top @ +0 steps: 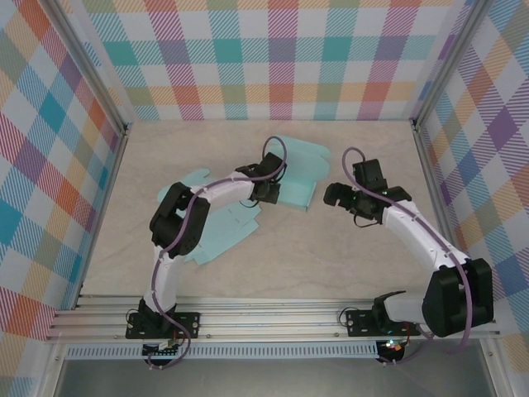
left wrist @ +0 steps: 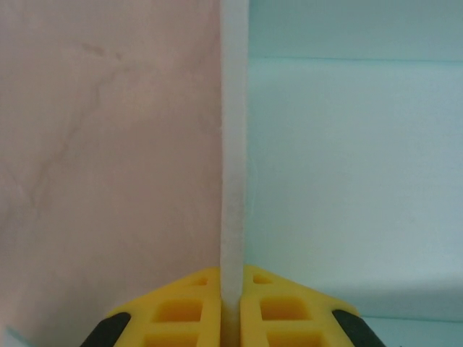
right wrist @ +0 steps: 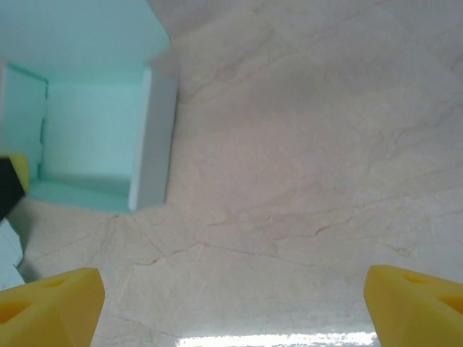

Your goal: Fold the paper box

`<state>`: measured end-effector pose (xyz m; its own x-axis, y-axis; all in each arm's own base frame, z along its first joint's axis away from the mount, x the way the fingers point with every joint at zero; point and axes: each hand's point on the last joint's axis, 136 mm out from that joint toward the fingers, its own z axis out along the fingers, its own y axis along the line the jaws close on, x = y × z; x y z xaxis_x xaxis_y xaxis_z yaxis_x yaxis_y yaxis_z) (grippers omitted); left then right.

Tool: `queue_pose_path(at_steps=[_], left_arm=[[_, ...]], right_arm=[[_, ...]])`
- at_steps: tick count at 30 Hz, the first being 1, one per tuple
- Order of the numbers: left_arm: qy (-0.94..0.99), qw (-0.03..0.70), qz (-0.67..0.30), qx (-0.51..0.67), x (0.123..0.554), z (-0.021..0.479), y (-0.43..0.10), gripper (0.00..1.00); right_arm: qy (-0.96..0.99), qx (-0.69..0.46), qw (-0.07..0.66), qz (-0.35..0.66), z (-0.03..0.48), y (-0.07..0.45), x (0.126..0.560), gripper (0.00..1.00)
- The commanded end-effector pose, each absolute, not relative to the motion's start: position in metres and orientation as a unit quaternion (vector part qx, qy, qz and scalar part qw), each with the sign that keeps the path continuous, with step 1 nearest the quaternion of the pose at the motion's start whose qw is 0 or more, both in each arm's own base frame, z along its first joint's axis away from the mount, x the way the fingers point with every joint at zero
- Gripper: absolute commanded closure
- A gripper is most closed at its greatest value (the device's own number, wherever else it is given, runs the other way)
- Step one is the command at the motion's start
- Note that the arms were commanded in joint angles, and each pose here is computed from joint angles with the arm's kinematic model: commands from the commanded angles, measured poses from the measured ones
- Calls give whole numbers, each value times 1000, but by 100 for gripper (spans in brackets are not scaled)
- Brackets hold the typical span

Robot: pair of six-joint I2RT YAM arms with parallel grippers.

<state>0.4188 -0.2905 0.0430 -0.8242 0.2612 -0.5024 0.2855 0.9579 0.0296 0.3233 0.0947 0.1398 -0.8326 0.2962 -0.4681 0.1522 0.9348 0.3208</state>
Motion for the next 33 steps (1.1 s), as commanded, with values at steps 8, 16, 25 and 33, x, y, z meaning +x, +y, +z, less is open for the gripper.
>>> queue_pose_path(at_steps=[8, 16, 25, 33], left_arm=[[956, 277, -42, 86, 374, 59, -322, 84], [953, 272, -99, 90, 364, 72, -335, 51], [921, 359, -106, 111, 374, 152, -314, 22], [877, 421, -165, 162, 417, 184, -298, 18]], right_arm=[[942, 33, 284, 175, 161, 96, 360, 6], [951, 13, 269, 154, 144, 91, 371, 6], [948, -7, 270, 168, 145, 97, 364, 5], [944, -17, 284, 166, 149, 97, 364, 8]])
